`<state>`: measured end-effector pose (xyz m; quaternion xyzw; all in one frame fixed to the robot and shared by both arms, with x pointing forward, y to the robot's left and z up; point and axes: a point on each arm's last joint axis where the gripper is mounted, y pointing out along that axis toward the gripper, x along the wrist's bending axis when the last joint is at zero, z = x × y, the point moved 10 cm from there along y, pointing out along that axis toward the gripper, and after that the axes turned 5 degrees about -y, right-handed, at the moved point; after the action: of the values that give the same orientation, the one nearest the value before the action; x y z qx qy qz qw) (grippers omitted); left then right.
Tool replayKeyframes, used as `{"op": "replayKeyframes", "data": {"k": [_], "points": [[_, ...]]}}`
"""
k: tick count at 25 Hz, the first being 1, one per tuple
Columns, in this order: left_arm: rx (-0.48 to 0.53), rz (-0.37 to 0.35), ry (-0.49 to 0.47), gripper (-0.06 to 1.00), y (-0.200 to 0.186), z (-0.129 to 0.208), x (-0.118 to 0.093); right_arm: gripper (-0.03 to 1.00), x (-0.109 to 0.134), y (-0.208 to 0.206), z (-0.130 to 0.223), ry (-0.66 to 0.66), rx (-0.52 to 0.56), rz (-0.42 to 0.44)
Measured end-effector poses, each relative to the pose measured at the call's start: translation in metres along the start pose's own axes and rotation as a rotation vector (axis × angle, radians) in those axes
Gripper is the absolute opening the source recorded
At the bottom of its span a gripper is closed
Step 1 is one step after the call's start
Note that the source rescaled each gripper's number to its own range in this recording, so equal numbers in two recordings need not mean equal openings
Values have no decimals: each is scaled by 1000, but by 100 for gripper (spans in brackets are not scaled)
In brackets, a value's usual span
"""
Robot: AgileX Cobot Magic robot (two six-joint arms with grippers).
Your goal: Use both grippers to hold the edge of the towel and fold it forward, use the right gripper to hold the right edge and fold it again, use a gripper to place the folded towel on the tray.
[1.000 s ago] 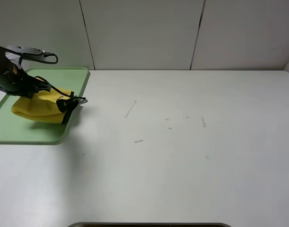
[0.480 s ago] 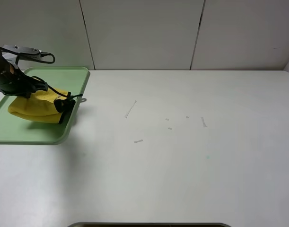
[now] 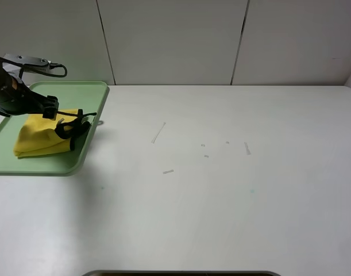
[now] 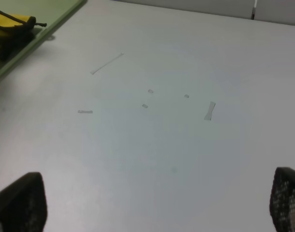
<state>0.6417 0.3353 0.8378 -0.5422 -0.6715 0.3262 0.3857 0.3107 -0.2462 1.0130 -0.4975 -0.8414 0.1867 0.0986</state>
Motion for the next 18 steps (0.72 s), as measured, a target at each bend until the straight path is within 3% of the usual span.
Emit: {"op": "replayKeyframes", "data": {"k": [9, 18], "points": [[-3, 0, 1, 100, -1, -1, 0, 100, 0, 0, 0, 0, 0, 0], [-79, 13, -10, 100, -32, -8, 4, 100, 0, 0, 0, 0, 0, 0]]}}
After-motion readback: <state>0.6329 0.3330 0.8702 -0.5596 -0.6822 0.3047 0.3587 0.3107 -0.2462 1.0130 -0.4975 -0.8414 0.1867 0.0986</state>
